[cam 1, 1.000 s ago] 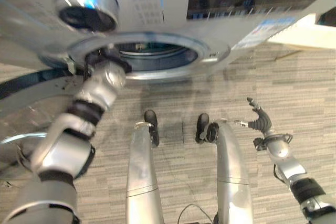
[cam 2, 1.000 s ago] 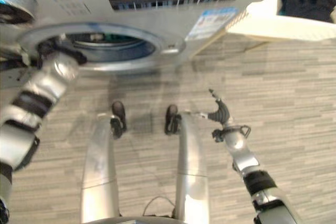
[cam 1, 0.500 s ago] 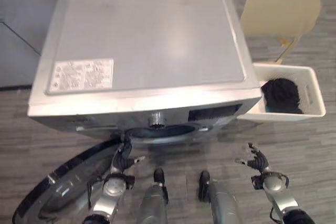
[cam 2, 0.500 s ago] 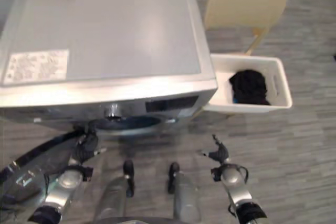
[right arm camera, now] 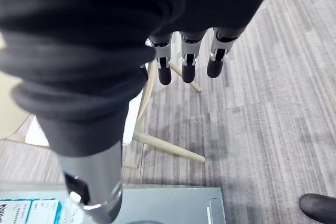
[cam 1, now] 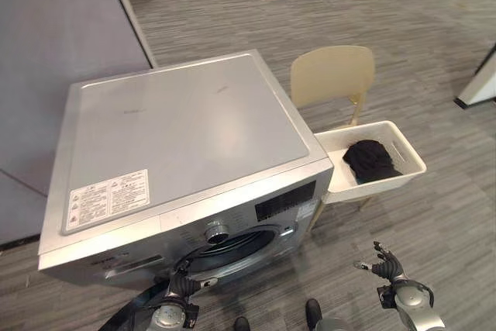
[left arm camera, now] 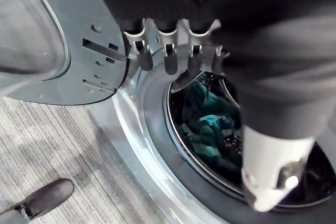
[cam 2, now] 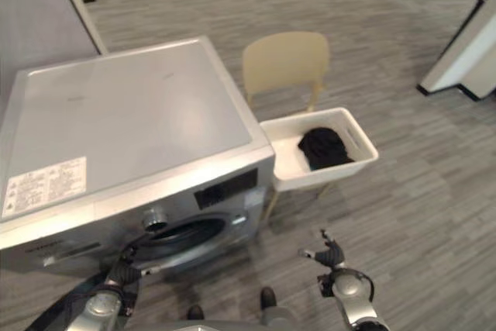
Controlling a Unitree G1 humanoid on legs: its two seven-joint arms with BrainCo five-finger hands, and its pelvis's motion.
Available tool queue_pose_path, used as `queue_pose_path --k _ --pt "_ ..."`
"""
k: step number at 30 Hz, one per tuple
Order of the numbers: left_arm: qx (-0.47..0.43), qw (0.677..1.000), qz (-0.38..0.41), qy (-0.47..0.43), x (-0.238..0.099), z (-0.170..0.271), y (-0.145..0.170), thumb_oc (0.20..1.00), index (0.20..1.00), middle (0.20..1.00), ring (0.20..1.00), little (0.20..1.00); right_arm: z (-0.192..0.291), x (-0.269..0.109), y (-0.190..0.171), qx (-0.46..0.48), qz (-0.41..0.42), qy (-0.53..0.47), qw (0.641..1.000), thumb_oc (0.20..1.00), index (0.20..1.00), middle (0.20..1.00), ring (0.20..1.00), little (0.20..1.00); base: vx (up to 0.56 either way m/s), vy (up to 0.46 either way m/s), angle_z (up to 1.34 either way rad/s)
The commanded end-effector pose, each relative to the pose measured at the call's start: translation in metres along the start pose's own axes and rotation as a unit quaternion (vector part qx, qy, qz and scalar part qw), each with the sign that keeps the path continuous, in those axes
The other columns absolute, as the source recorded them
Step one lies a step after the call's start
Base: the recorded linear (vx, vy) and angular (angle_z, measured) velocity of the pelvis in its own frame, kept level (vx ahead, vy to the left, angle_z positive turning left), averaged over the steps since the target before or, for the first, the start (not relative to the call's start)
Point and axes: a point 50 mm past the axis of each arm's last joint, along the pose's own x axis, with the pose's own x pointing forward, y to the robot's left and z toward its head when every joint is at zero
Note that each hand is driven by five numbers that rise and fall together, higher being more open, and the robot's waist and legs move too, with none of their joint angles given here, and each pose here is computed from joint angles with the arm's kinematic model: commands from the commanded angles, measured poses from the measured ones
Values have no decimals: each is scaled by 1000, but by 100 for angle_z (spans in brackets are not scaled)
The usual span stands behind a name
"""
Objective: Grab the laundry basket,head to the washer,open it,put in the laundry and shut it.
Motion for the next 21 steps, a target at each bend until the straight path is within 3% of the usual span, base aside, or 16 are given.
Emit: queue_pose_path --k 1,10,21 --pt "33 989 -14 -147 12 73 -1 1000 1000 1000 1000 1000 16 6 -2 -5 2 -27 1000 1000 1000 1000 1000 1000 -85 -52 -147" --pt "48 989 -23 -139 11 68 -6 1000 1000 1000 1000 1000 17 -2 3 -6 9 -44 999 1000 1000 1000 1000 1000 85 -202 -156" --pt "6 988 -36 -153 12 77 -21 1000 1000 1000 1000 1000 31 1 -13 -10 -16 -76 997 1000 1000 1000 1000 1000 104 -166 -37"
